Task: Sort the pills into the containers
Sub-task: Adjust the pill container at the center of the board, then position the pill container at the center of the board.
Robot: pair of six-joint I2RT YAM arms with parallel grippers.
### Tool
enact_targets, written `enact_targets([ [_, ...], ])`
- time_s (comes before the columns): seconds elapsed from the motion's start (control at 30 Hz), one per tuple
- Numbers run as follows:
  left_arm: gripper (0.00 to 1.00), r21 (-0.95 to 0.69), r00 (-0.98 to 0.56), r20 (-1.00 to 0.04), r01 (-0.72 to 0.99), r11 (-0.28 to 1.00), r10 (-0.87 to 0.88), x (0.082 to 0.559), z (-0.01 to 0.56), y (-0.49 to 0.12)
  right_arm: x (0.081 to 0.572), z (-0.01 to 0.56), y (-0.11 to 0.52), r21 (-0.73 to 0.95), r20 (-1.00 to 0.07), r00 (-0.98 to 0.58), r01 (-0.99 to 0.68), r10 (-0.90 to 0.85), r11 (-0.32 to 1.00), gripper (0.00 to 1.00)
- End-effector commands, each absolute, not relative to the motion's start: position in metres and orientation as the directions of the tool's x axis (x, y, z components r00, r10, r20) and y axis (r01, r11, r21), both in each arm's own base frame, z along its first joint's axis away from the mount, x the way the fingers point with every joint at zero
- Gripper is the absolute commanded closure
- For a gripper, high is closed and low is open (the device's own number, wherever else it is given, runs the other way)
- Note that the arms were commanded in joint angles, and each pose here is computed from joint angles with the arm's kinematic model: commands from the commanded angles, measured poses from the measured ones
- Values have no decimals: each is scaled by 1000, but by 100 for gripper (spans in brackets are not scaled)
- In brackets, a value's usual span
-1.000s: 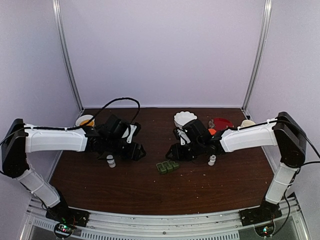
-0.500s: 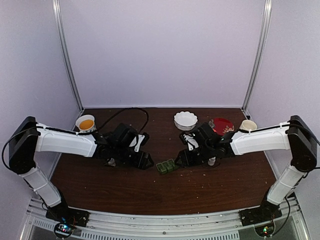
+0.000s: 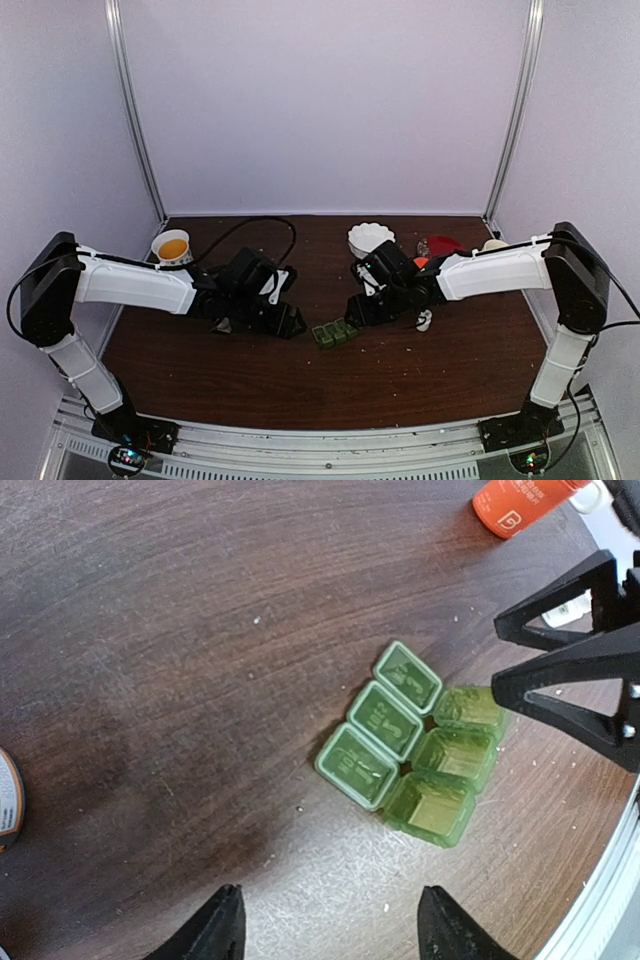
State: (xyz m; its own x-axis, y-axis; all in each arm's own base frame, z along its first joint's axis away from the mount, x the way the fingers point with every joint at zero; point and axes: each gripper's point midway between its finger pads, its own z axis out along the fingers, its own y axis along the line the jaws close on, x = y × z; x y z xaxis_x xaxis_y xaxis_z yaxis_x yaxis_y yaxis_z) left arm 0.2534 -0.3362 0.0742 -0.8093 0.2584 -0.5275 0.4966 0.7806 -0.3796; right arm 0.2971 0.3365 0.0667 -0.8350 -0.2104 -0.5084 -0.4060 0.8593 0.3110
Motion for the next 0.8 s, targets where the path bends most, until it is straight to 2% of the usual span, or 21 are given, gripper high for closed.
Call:
enact_targets([
  [0.0, 38, -361, -788, -563, 505, 784, 249, 263, 82, -339, 302, 56, 320, 205, -509, -825, -393, -246, 896, 44],
  [0.4, 38, -357, -779, -559, 536, 765, 285, 260, 78, -348, 262, 35, 304, 217, -473, -835, -420, -281, 881, 48],
  [0.77, 38, -398, -751, -586, 594, 699, 305, 250, 90, -366, 256, 50, 310, 267, -518, -810, -457, -274, 848, 49],
])
